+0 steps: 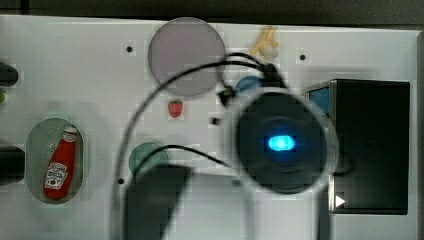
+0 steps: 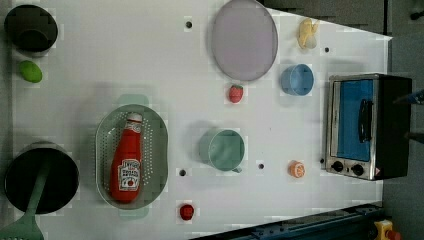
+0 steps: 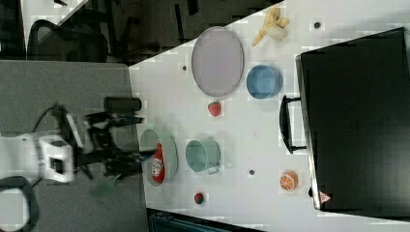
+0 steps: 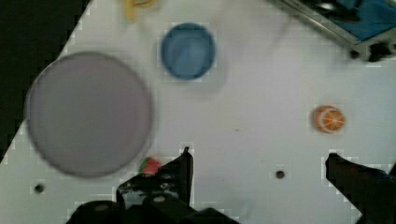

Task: Pick Ketchup from the table and place it in strainer.

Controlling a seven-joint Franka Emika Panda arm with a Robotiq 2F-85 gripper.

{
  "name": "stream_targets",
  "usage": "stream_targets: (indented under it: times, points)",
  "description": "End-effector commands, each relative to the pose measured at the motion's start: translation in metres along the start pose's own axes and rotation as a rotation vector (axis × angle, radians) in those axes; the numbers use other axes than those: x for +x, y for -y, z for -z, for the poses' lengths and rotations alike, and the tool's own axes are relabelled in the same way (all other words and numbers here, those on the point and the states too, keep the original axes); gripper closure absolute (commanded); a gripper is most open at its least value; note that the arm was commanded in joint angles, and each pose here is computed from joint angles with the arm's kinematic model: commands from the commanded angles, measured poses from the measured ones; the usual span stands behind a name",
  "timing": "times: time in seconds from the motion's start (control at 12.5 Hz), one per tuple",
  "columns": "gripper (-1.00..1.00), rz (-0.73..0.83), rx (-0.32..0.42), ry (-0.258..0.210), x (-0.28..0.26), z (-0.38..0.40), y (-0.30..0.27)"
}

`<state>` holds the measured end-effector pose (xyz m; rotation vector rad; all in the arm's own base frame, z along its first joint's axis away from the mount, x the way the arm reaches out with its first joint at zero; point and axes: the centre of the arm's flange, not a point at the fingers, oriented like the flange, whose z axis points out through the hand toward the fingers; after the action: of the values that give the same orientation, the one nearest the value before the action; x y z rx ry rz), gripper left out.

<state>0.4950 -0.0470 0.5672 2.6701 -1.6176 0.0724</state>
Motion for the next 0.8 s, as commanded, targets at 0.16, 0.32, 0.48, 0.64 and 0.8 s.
stream_targets:
  times: [0.16, 0.32, 0.48, 0.64, 0.8]
  points:
    - [-1.0, 0.127, -0.035, 0.02, -0.0465, 0.006, 0.0099]
    - [-1.0, 0.126, -0.035, 0.02, -0.0462, 0.0057, 0.0095]
    - [-1.0, 0.125, -0.036, 0.021, -0.0455, 0.0042, 0.0092]
    - [-1.0, 0.125, -0.038, 0.023, -0.0457, 0.0031, 0.0092]
    - [-1.0, 0.125, -0.038, 0.023, -0.0456, 0.0031, 0.0092]
